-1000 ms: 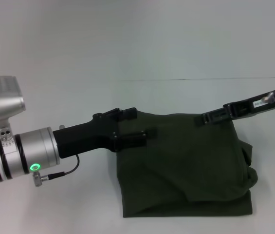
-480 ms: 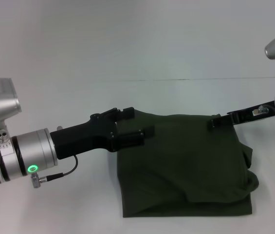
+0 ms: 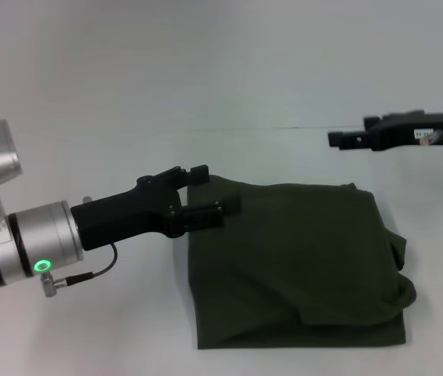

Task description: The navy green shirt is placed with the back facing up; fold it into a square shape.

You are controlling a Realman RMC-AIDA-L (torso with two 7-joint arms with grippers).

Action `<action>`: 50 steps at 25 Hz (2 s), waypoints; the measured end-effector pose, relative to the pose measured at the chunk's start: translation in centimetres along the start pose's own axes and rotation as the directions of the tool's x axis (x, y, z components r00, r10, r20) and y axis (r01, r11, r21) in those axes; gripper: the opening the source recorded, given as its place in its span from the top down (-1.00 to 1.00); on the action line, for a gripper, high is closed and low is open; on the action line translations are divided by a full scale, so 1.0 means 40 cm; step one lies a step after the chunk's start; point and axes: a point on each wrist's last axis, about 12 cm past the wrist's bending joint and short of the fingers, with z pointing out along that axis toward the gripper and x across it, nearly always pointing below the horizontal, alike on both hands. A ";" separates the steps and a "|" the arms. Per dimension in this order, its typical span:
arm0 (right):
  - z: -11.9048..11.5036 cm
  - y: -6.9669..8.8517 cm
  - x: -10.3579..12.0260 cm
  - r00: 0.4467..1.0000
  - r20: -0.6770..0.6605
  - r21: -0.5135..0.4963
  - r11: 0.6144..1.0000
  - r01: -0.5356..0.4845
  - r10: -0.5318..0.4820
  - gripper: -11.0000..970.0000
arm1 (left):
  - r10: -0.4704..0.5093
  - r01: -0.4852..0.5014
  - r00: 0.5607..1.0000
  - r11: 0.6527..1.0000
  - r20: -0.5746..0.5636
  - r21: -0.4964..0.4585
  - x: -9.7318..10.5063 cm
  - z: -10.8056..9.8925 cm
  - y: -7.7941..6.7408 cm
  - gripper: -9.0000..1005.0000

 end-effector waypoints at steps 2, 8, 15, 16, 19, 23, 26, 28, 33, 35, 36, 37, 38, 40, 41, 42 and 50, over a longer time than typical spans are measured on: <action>-0.025 0.019 -0.010 0.999 0.020 -0.099 0.995 0.031 -0.029 -0.91 | 0.006 -0.006 1.000 1.000 0.002 0.022 -0.003 -0.011 -0.004 -0.89; -0.064 0.062 -0.011 0.990 -0.072 -0.333 0.939 0.089 -0.120 -0.91 | 0.005 -0.005 1.000 1.000 0.011 0.016 -0.001 -0.039 -0.003 -0.89; -0.027 0.118 0.012 0.932 -0.230 -0.442 0.883 0.157 -0.281 -0.91 | 0.000 0.000 1.000 1.000 -0.004 0.012 0.004 -0.056 -0.001 -0.89; -0.015 0.127 0.018 0.919 -0.253 -0.451 0.877 0.163 -0.301 -0.91 | -0.001 0.001 1.000 1.000 -0.006 0.010 0.004 -0.058 0.000 -0.89; 0.018 0.151 0.038 0.887 -0.311 -0.480 0.862 0.164 -0.341 -0.91 | -0.006 0.006 1.000 1.000 -0.005 -0.006 0.006 -0.070 0.003 -0.89; 0.051 0.174 0.057 0.851 -0.367 -0.496 0.853 0.163 -0.376 -0.91 | -0.014 0.013 1.000 1.000 -0.006 -0.018 0.012 -0.080 0.004 -0.89; 0.064 0.188 0.074 0.826 -0.401 -0.508 0.847 0.160 -0.396 -0.91 | -0.015 0.015 1.000 1.000 -0.009 -0.020 0.015 -0.082 0.003 -0.89; 0.068 0.194 0.082 0.814 -0.415 -0.515 0.842 0.159 -0.407 -0.91 | -0.017 0.017 1.000 1.000 -0.009 -0.021 0.017 -0.083 0.003 -0.89; 0.079 0.211 0.107 0.778 -0.456 -0.544 0.827 0.141 -0.433 -0.91 | -0.019 0.019 1.000 1.000 -0.008 -0.020 0.018 -0.081 0.001 -0.89; 0.084 0.214 0.120 0.756 -0.482 -0.542 0.829 0.140 -0.443 -0.91 | -0.019 0.019 1.000 1.000 -0.008 -0.020 0.018 -0.081 0.001 -0.89; 0.086 0.213 0.124 0.745 -0.494 -0.536 0.832 0.143 -0.447 -0.91 | -0.019 0.019 1.000 1.000 -0.008 -0.020 0.018 -0.081 0.001 -0.89; 0.087 0.213 0.128 0.735 -0.508 -0.532 0.834 0.143 -0.450 -0.91 | -0.019 0.019 1.000 1.000 -0.008 -0.020 0.018 -0.081 0.001 -0.89; 0.087 0.212 0.131 0.728 -0.517 -0.529 0.837 0.142 -0.450 -0.91 | -0.019 0.019 1.000 1.000 -0.008 -0.020 0.018 -0.081 0.001 -0.89; 0.083 0.212 0.132 0.721 -0.529 -0.533 0.836 0.130 -0.449 -0.91 | -0.019 0.018 1.000 1.000 -0.008 -0.019 0.018 -0.080 0.001 -0.89; 0.079 0.211 0.130 0.719 -0.532 -0.535 0.836 0.125 -0.447 -0.91 | -0.019 0.018 1.000 1.000 -0.008 -0.019 0.018 -0.080 0.001 -0.89; 0.072 0.208 0.127 0.719 -0.533 -0.540 0.834 0.117 -0.446 -0.91 | -0.019 0.019 1.000 1.000 -0.008 -0.019 0.018 -0.080 0.001 -0.89; -0.059 0.137 0.035 0.886 -0.323 -0.555 0.825 0.108 -0.333 -0.91 | -0.131 0.132 0.991 0.991 0.005 -0.008 0.005 -0.079 0.003 -0.89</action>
